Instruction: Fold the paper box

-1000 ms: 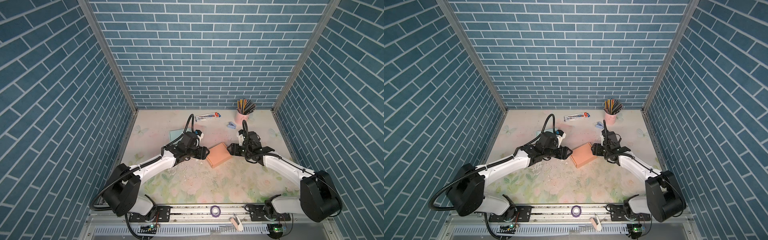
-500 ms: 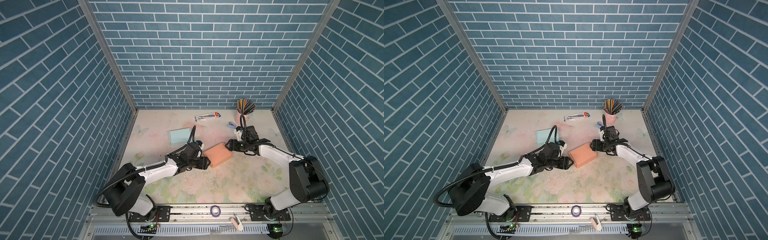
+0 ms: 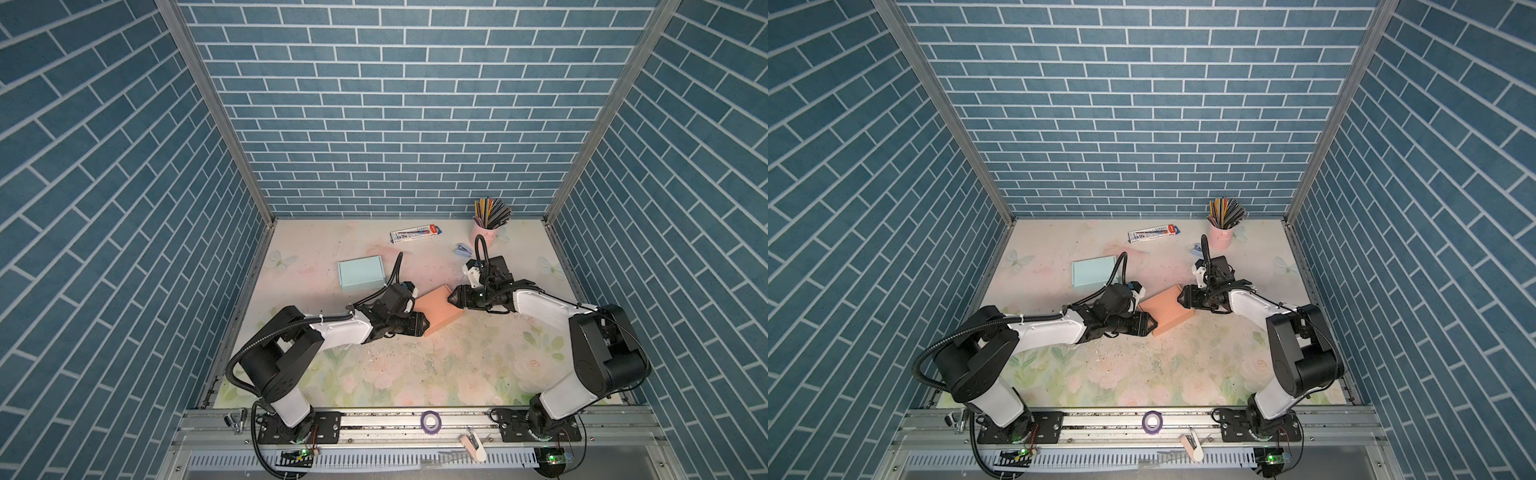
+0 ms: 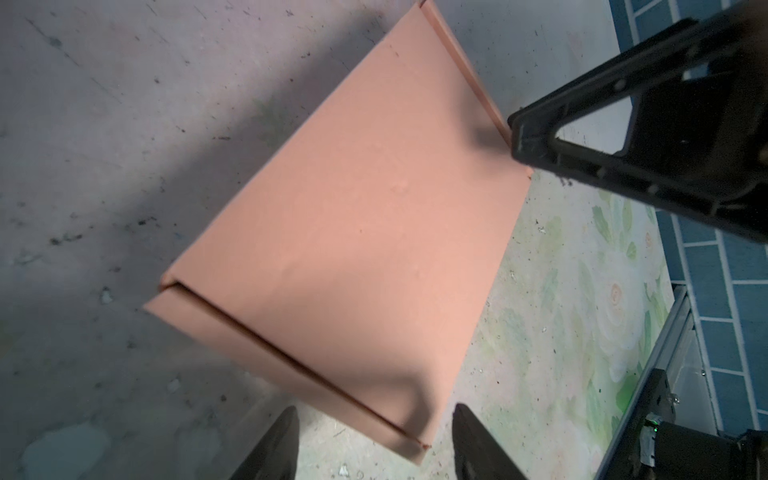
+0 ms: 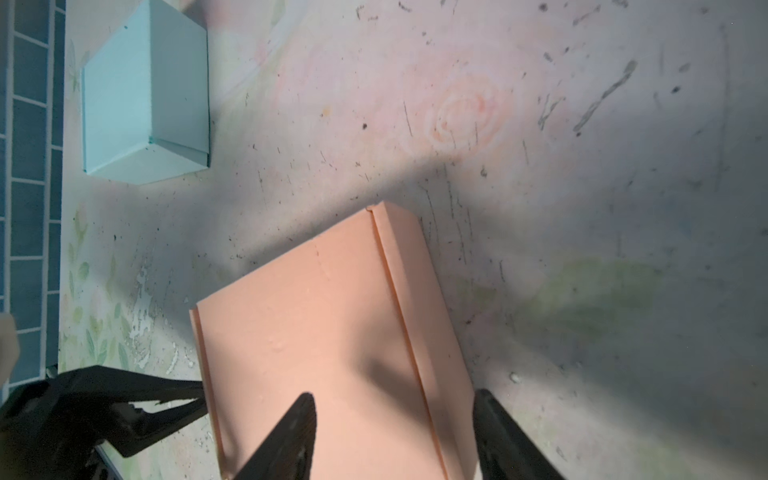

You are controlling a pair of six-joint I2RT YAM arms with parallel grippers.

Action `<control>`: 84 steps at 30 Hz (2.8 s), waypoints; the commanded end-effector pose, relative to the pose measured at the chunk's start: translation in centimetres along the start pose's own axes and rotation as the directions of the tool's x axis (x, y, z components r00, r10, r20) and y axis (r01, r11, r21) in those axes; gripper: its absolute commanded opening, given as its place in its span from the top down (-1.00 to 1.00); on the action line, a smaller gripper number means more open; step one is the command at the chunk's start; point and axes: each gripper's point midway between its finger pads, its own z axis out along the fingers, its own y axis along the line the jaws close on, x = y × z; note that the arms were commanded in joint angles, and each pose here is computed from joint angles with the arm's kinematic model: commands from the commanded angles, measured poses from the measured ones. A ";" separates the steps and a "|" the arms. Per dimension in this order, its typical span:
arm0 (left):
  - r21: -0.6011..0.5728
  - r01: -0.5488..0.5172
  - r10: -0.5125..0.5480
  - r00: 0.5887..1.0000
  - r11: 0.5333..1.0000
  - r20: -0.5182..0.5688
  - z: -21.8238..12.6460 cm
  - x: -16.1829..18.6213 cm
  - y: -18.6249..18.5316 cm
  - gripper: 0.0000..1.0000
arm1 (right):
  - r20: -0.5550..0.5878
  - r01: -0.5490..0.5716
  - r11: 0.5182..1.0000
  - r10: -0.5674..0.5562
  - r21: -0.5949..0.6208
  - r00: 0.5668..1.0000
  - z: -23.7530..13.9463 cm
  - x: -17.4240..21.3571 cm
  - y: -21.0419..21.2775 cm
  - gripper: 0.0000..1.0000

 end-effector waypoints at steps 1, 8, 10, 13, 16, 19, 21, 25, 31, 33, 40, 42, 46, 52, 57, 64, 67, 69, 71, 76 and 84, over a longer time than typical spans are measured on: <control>0.015 -0.008 0.008 1.000 1.000 0.028 0.2 -1.3 -0.9 -0.13 | -0.018 0.013 1.000 -0.014 -0.028 1.000 0.3 0.9 0.5 -0.15; -0.001 -0.033 0.033 0.999 0.999 0.028 0.6 -2.4 -1.4 -0.05 | -0.014 0.017 0.999 -0.018 -0.049 1.000 0.5 1.2 1.5 -0.06; -0.007 -0.038 0.038 0.999 0.999 0.032 0.6 -2.9 -1.4 -0.04 | -0.009 0.020 0.998 -0.021 -0.052 1.000 0.5 1.1 1.7 -0.05; -0.023 -0.045 0.046 0.998 0.999 0.043 0.7 -3.9 -1.3 -0.03 | 0.003 0.025 0.998 -0.024 -0.051 1.000 0.3 0.8 1.8 -0.03; -0.032 -0.048 0.050 0.997 0.998 0.052 0.8 -5.0 -1.0 -0.02 | 0.015 0.029 0.998 -0.028 -0.061 0.999 0.3 0.1 2.2 -0.02; -0.042 -0.056 0.059 0.996 0.998 0.065 0.9 -6.6 -0.8 -0.02 | 0.026 0.033 0.997 -0.032 -0.075 0.999 0.5 -0.7 2.6 0.01; -0.049 -0.057 0.061 0.996 0.997 0.072 1.0 -7.7 -0.5 -0.02 | 0.045 0.036 0.996 -0.033 -0.083 0.998 0.6 -1.7 2.9 0.02; -0.064 -0.049 0.054 0.995 0.997 0.082 1.6 -9.6 0.4 -0.01 | 0.075 0.049 0.994 -0.042 -0.097 0.996 1.0 -3.8 3.7 0.04; -0.083 -0.042 0.051 0.993 0.996 0.106 2.0 -12.4 1.6 -0.01 | 0.092 0.072 0.992 -0.062 -0.106 0.994 2.0 -6.5 4.4 0.07; -0.096 -0.047 0.057 0.992 0.994 0.115 2.1 -13.3 1.9 -0.01 | 0.100 0.076 0.992 -0.065 -0.106 0.993 2.3 -7.4 4.5 0.07; -0.106 -0.035 0.049 0.990 0.994 0.129 3.1 -15.4 3.0 -0.01 | 0.112 0.078 0.992 -0.067 -0.097 0.991 3.3 -9.2 4.4 0.08; -0.112 -0.032 0.047 0.990 0.993 0.134 3.4 -15.9 3.4 0.00 | 0.114 0.074 0.992 -0.063 -0.098 0.991 3.8 -9.7 4.3 0.08; -0.117 -0.021 0.038 0.989 0.993 0.142 3.8 -16.6 4.1 0.00 | 0.109 0.065 0.993 -0.054 -0.101 0.993 4.8 -10.3 4.1 0.09; -0.121 -0.001 0.020 0.988 0.993 0.153 4.6 -17.3 4.8 -0.01 | 0.114 0.054 0.992 -0.041 -0.114 0.993 5.8 -11.2 4.1 0.09; -0.143 0.012 0.014 0.983 0.990 0.182 4.8 -18.0 5.3 -0.02 | 0.116 0.050 0.992 -0.037 -0.112 0.993 6.4 -11.6 4.0 0.09; -0.162 0.033 -0.001 0.982 0.986 0.191 5.1 -18.1 6.4 -0.06 | 0.111 0.044 0.993 -0.032 -0.112 0.993 7.0 -11.7 3.8 0.06; -0.170 0.039 -0.006 0.982 0.985 0.190 5.1 -18.0 6.8 -0.13 | 0.117 0.043 0.993 -0.031 -0.106 0.993 6.9 -11.8 3.7 0.03; -0.172 0.046 -0.012 0.981 0.984 0.196 4.8 -18.1 7.0 -0.16 | 0.125 0.047 0.994 -0.035 -0.099 0.991 6.6 -11.9 3.7 -0.02; -0.173 0.045 -0.009 0.979 0.984 0.204 4.5 -18.2 7.0 -0.20 | 0.134 0.051 0.995 -0.038 -0.091 0.990 6.3 -12.0 3.7 -0.07; -0.175 0.045 -0.006 0.977 0.984 0.214 3.6 -18.5 6.9 -0.34 | 0.158 0.055 0.996 -0.043 -0.070 0.986 5.3 -12.3 3.7 -0.19; -0.178 0.046 -0.001 0.970 0.983 0.245 1.9 -19.1 6.5 -0.59 | 0.191 0.069 0.997 -0.059 -0.045 0.980 3.5 -12.5 4.0 -0.39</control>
